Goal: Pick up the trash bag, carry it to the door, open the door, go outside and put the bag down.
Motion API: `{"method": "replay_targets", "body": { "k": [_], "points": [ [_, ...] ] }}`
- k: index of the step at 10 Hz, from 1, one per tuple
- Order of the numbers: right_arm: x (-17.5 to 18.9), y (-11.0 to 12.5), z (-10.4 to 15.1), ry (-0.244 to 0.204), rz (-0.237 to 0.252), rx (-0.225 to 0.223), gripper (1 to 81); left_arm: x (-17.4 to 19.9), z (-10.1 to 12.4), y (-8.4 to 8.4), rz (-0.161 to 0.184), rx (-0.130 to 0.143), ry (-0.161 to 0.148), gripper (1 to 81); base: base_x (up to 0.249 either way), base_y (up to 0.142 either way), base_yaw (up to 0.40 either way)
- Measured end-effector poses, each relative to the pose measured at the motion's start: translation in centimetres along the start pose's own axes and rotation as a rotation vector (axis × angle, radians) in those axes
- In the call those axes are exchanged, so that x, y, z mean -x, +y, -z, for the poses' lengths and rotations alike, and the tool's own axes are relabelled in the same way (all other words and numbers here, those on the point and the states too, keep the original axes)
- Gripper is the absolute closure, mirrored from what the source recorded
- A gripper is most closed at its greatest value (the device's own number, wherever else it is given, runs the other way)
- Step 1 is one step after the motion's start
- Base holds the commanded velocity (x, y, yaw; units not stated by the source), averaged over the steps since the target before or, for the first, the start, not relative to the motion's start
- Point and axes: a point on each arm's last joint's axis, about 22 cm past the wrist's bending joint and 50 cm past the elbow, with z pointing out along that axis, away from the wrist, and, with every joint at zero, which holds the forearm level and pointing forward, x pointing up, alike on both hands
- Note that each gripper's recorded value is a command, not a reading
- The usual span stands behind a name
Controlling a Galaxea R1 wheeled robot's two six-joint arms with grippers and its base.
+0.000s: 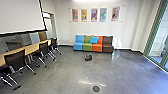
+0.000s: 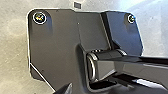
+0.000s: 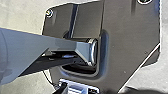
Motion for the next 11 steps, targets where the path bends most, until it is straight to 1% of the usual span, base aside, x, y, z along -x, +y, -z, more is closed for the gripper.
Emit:
{"method": "replay_targets", "body": {
  "k": [1,2,3,4,5,8,11],
  "points": [
    [-1.4,0.1,0.0,0.018,0.011,0.001,1.0,-1.2,0.0,-0.1,-0.005,-0.001,0.018,1.0,0.134,0.0,0.0],
    [-2.0,0.1,0.0,0.026,0.017,0.001,1.0,-1.6,0.0,-0.1,-0.006,-0.001,0.028,1.0,0.135,0.0,0.0],
    [-1.2,0.1,0.0,0.015,0.014,0.001,1.0,-1.2,0.0,0.0,-0.004,0.0,0.023,1.0,0.137,0.0,0.0],
    [-0.6,0.0,0.0,0.004,0.015,0.0,1.0,-0.3,0.0,0.0,0.0,0.0,0.01,1.0,0.155,0.0,0.0],
    [-0.3,0.0,0.0,0.001,0.016,0.0,1.0,-0.1,0.0,0.0,0.0,0.0,0.007,1.0,0.162,0.0,0.0],
    [-0.9,0.1,0.0,0.009,0.019,0.001,1.0,-1.0,-0.1,0.4,-0.003,0.005,0.018,1.0,0.168,0.0,0.0],
    [-0.5,0.0,0.0,0.004,0.016,0.0,1.0,-1.0,-0.1,0.4,-0.003,0.006,0.018,1.0,0.17,0.0,0.0]
  ]
}}
